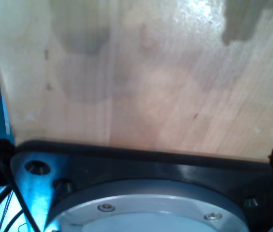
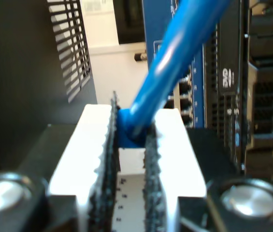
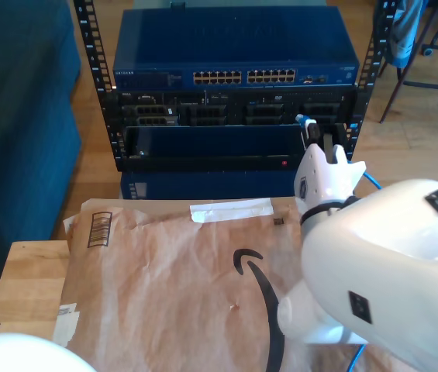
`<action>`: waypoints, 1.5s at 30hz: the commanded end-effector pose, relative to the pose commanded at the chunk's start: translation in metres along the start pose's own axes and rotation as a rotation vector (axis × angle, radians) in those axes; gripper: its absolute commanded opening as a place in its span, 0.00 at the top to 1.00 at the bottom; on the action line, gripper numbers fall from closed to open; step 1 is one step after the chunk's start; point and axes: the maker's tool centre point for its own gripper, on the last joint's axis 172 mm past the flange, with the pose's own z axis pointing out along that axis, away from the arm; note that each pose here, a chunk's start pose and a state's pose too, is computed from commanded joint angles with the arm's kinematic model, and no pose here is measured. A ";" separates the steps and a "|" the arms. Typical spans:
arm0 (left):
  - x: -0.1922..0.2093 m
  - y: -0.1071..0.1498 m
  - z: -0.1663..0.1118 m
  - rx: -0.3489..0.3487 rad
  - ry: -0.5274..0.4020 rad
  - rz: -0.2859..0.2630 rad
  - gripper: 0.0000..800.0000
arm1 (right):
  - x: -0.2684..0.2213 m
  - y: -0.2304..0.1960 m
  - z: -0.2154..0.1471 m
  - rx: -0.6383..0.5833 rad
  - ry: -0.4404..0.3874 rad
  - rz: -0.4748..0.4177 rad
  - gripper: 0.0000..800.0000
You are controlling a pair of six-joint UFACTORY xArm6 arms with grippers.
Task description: Grab the cable and plug it in
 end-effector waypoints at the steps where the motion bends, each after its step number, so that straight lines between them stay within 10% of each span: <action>1: 0.000 0.000 0.000 0.000 0.000 0.000 0.00 | 0.001 0.000 0.001 0.002 0.006 -0.006 1.00; 45: 0.000 0.000 0.000 0.000 0.000 0.000 0.00 | -0.017 0.009 0.080 0.130 0.141 -0.081 1.00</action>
